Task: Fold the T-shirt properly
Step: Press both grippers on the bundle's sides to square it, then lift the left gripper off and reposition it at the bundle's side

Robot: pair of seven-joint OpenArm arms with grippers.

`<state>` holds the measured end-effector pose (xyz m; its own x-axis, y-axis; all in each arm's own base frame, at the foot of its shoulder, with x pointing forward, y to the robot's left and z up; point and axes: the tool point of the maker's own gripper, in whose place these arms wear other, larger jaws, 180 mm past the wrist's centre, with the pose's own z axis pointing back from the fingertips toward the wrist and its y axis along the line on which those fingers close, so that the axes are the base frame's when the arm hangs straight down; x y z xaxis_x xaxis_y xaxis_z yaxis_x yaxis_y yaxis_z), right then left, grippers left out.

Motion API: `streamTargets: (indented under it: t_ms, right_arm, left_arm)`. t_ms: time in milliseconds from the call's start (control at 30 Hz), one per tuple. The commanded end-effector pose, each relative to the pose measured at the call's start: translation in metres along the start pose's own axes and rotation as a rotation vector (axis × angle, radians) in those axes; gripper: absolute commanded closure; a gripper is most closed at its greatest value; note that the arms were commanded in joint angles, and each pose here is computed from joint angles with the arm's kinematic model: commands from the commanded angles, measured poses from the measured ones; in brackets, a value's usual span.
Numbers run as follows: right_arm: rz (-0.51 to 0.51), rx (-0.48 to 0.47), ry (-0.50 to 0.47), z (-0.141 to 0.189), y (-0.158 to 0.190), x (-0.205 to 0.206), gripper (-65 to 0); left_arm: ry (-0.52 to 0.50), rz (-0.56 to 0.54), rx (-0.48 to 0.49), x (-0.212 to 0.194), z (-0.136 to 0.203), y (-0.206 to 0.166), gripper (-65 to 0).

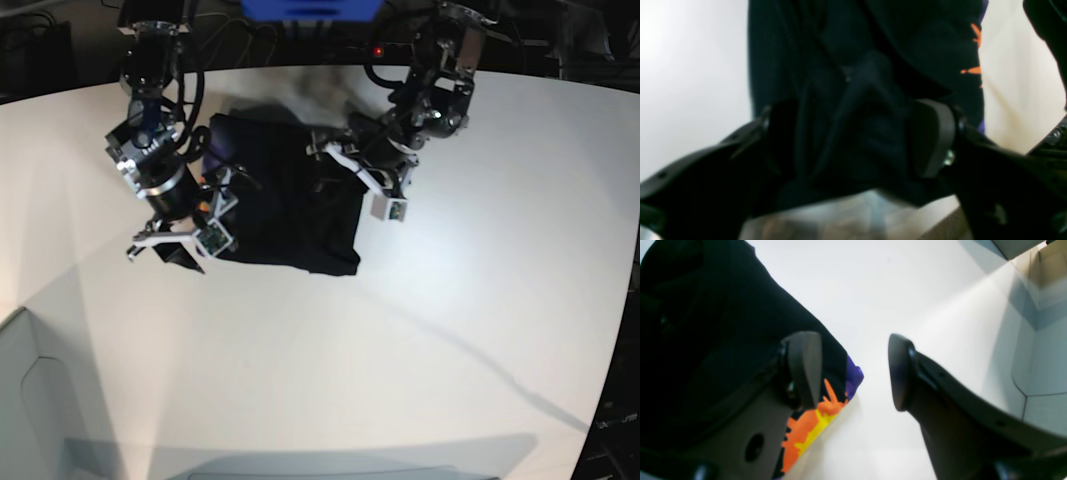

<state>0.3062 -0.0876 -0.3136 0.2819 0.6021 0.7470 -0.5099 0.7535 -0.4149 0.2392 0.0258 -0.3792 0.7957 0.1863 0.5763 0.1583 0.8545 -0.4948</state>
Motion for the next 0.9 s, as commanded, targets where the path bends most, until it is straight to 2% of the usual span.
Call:
streamTargets:
  t_ms: [0, 133, 167, 367, 533, 733, 867]
  right_arm:
    - [0.002, -0.014, -0.047, 0.002, -0.006, 0.012, -32.8]
    - [0.002, -0.014, -0.047, 0.002, -0.006, 0.012, -32.8]
    - [0.003, -0.015, -0.046, 0.002, -0.006, 0.012, -32.8]
    - [0.003, -0.014, -0.045, 0.002, -0.006, 0.011, -32.8]
    - [0.003, -0.011, -0.048, 0.001, -0.005, 0.012, -32.8]
    - [0.002, -0.008, -0.05, 0.001, -0.004, 0.013, -32.8]
    - [0.002, -0.008, -0.05, 0.001, -0.004, 0.013, -32.8]
  left_arm:
    - [-0.028, -0.012, -0.005, 0.006, 0.007, -0.001, -43.5]
    - [-0.049, 0.008, 0.087, 0.008, 0.027, 0.036, -25.2]
    - [-0.057, 0.024, 0.111, 0.008, 0.033, 0.045, -23.5]
    - [-0.107, 0.084, 0.222, 0.006, 0.071, 0.079, -23.4]
    - [-0.122, 0.226, 0.272, -0.009, 0.099, 0.106, -23.4]
    - [-0.19, 0.327, 0.267, 0.004, 0.121, 0.122, -23.5]
    - [-0.227, 0.382, 0.179, 0.018, 0.116, 0.109, -23.5]
